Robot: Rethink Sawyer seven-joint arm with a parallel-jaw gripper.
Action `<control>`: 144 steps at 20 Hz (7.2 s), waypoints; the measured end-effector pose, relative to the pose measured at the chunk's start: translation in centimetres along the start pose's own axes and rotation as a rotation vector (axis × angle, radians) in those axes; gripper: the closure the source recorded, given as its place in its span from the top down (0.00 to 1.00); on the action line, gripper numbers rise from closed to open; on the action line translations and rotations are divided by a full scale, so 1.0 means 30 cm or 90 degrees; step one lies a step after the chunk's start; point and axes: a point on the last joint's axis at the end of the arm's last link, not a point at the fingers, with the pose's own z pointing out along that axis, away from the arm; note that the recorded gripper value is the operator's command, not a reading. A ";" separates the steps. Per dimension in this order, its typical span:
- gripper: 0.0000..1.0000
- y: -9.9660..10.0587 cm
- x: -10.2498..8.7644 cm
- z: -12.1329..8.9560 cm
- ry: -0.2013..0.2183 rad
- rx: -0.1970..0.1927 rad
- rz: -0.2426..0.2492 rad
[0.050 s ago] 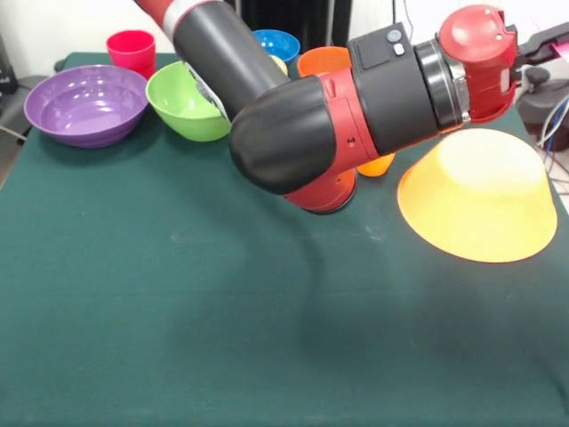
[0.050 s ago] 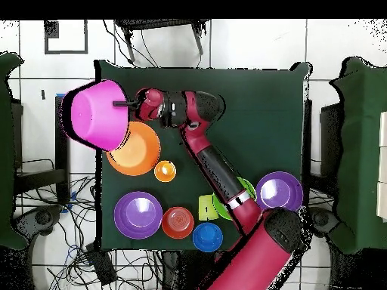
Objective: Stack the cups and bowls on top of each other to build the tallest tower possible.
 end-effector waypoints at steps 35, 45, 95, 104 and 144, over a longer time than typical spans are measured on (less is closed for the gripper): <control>0.00 -0.224 -0.184 -0.189 -0.170 0.233 0.454; 0.00 -0.249 -0.218 -0.181 -0.084 0.228 0.452; 0.00 -0.005 -0.290 -0.244 -0.138 0.291 0.325; 0.00 -0.041 -0.276 -0.314 -0.125 0.267 0.318; 0.00 0.060 -0.444 -0.444 -0.023 0.318 0.044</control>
